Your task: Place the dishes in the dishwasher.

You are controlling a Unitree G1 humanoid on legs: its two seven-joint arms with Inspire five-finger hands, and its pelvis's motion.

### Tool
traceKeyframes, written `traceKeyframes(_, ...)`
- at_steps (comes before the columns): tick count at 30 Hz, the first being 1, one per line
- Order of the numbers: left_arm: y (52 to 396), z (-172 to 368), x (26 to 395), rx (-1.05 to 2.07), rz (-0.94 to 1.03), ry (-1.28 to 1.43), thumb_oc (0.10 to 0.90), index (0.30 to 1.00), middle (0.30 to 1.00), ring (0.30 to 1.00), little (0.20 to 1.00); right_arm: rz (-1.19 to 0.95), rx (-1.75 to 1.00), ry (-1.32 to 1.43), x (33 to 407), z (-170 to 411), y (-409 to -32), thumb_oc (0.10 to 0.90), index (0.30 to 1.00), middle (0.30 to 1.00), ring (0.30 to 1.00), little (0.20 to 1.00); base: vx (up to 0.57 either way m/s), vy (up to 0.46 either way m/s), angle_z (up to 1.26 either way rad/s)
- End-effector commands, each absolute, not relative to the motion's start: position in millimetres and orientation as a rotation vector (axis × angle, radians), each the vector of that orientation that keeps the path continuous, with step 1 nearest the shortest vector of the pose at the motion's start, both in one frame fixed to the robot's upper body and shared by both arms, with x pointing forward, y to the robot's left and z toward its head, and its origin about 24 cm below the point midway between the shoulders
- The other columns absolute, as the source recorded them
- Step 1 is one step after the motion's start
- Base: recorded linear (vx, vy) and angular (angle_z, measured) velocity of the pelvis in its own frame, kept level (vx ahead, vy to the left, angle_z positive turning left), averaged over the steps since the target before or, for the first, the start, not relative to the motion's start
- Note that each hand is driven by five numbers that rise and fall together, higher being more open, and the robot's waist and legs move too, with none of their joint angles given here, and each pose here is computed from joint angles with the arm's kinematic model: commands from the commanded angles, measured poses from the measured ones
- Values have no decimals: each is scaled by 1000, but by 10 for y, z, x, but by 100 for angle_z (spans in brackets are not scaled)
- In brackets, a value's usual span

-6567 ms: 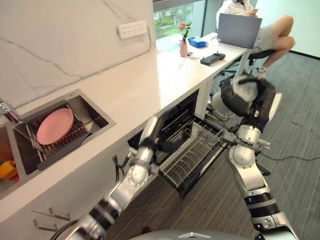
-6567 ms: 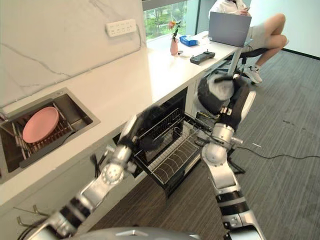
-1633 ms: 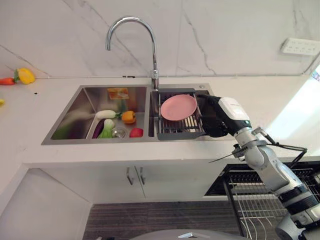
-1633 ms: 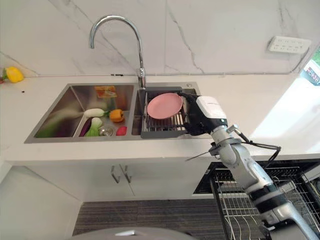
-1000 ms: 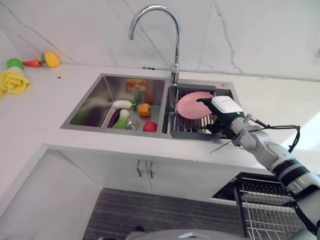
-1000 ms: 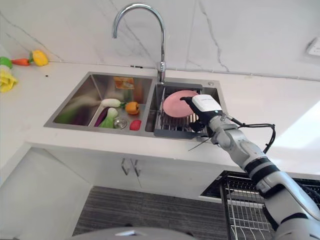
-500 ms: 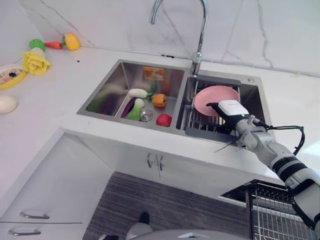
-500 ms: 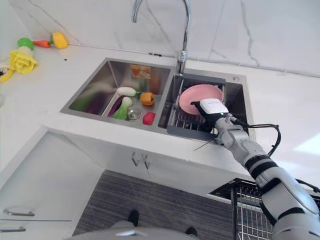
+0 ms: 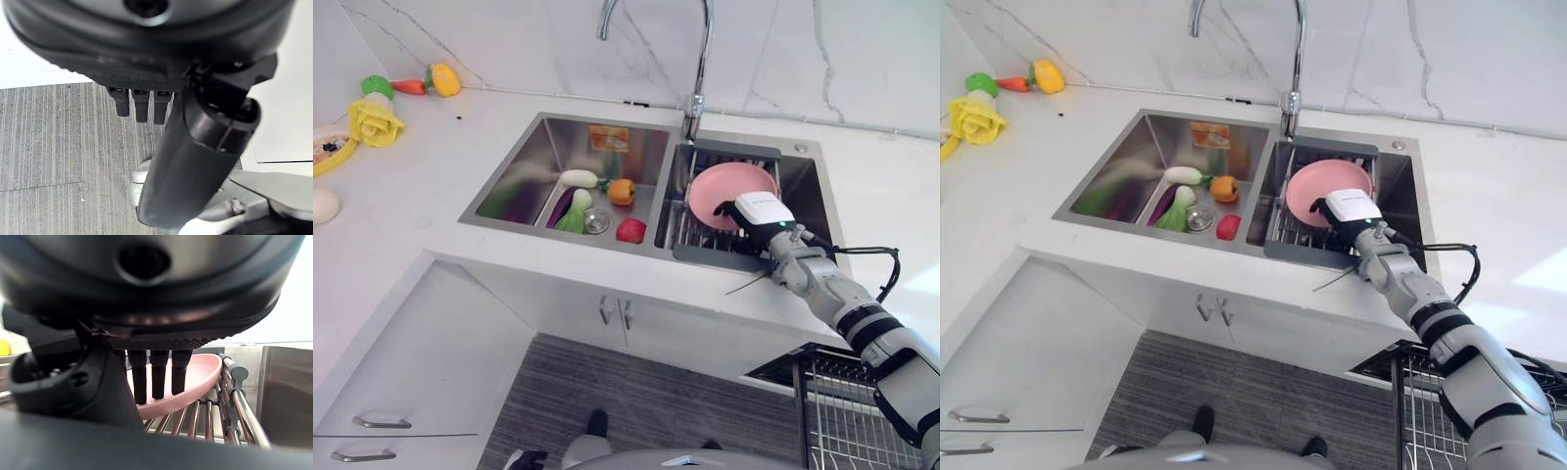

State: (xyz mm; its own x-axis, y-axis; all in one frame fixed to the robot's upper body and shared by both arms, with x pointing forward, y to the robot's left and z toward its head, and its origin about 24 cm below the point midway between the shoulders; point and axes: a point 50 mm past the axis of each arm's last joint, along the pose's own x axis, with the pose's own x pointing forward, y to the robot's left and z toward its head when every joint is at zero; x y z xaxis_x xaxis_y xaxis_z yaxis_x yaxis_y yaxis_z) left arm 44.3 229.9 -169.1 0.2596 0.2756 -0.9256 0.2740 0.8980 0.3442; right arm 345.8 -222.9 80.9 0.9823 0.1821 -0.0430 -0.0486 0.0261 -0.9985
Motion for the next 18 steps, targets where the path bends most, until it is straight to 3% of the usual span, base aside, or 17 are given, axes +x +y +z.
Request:
traceKeyframes(1,2410,-1657,578,583,-8,1305,800,900,900,900,900,-26,-1505,-300,3638,1216,-2116,400,300,300,300,300,0,0,0)
traceKeyframes(18,2517,-1672,258,463,131,1442,800,900,900,900,900,-133,-1412,-574,3425,1860,-2085,400,300,300,300,300,12,-5,-5)
